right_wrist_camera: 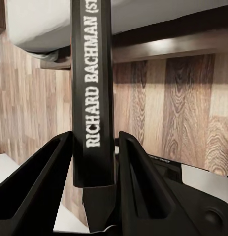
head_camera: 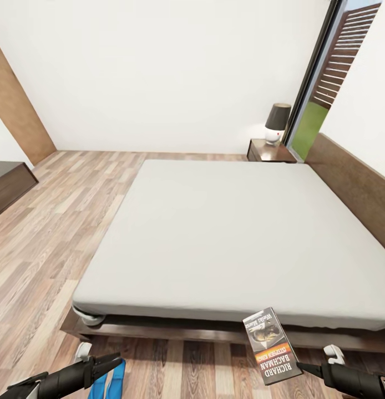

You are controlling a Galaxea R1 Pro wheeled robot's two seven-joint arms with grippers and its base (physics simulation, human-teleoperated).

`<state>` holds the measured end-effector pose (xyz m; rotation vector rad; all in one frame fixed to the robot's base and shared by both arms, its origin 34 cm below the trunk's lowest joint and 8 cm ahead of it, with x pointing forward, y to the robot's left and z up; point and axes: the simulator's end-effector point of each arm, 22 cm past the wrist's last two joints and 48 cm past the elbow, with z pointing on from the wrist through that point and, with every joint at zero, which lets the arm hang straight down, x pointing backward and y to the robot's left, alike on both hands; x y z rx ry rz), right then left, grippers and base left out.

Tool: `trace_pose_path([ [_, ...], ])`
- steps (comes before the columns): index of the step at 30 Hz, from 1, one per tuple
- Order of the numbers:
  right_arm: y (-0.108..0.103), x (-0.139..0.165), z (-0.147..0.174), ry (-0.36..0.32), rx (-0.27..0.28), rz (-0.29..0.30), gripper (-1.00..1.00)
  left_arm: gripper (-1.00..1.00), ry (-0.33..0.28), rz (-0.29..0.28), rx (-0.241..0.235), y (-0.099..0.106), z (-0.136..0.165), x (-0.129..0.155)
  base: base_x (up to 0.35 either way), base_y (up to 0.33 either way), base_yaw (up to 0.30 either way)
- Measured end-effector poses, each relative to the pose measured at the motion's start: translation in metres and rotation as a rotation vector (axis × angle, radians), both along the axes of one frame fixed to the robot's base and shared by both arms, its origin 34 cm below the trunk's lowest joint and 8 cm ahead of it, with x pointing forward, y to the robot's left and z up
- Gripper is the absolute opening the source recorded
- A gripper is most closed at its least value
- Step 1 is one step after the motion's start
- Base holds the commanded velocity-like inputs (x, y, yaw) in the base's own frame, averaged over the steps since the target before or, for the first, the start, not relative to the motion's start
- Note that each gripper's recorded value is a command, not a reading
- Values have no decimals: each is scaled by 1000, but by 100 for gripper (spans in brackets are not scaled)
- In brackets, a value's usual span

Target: In the bedroom, move the book from the bed onto either nightstand, and place the two sandals side by side next to the bed.

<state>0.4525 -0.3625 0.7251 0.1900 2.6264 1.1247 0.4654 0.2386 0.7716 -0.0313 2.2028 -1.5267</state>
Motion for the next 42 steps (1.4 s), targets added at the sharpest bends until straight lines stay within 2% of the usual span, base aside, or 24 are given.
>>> trace_pose_path([
  [30, 0, 12, 16, -48, -1, 0, -100, 100, -45, 5, 12, 1, 14, 11, 0, 0, 0],
  [42, 0, 17, 23, -68, 0, -2, -100, 100, -65, 2, -1, -7, 22, 14, 0, 0, 0],
])
